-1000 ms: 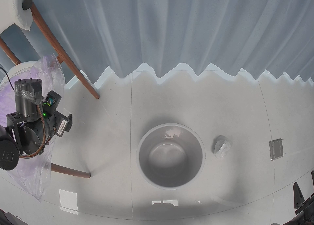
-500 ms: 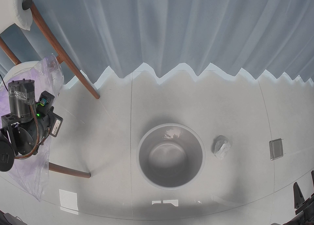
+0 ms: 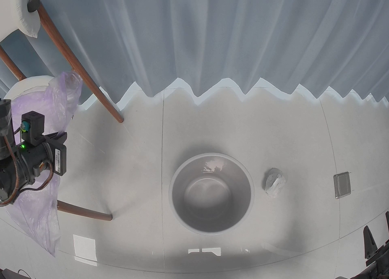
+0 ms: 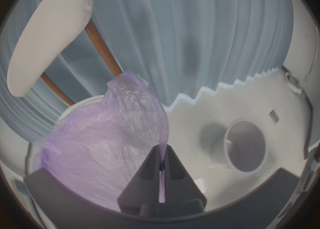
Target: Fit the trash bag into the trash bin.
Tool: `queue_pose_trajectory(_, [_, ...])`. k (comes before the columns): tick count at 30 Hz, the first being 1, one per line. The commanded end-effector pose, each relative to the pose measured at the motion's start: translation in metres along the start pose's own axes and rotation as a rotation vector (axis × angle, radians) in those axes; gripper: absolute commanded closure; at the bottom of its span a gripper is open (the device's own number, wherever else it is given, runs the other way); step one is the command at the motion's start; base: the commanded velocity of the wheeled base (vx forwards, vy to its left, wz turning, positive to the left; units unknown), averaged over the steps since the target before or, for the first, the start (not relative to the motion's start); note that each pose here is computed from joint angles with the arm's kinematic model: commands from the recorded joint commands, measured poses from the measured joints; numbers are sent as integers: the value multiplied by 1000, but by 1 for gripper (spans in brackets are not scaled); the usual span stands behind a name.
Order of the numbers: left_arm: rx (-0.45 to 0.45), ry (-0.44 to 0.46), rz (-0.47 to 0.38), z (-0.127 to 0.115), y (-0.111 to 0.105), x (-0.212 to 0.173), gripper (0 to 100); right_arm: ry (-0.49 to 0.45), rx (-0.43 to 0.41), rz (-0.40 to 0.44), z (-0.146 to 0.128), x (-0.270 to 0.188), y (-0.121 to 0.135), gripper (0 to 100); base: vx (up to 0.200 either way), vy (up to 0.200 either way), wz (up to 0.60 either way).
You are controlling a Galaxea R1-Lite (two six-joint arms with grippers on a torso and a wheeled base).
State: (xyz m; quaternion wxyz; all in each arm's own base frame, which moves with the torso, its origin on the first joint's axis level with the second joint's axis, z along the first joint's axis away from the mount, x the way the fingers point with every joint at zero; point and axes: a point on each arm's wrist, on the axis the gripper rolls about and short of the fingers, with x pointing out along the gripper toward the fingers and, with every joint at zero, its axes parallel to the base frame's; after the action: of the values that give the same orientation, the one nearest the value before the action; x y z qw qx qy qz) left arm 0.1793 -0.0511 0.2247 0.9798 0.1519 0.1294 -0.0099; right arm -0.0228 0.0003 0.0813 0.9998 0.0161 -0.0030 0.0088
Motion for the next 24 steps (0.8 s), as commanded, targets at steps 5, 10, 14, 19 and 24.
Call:
queue_pose_trajectory(5, [-241,-87,-176,-3,38,-46,100,2,-2,1,-5,0,0,0,0,0,0])
queue_pose_trajectory(10, [-336,-105,-356,-5,43,-47,100,2,-6,1,-5,0,0,0,0,0,0])
queue_pose_trajectory(14, [-418,-110,-468,-3,41,-46,100,2,-6,1,-5,0,0,0,0,0,0])
queue_pose_trajectory(19, [-529,-183,-581,8,34,-38,100,2,-5,1,-5,0,0,0,0,0,0])
queue_pose_trajectory(24, [-623,-221,-719,13,22,-42,100,3,-5,1,-5,0,0,0,0,0,0])
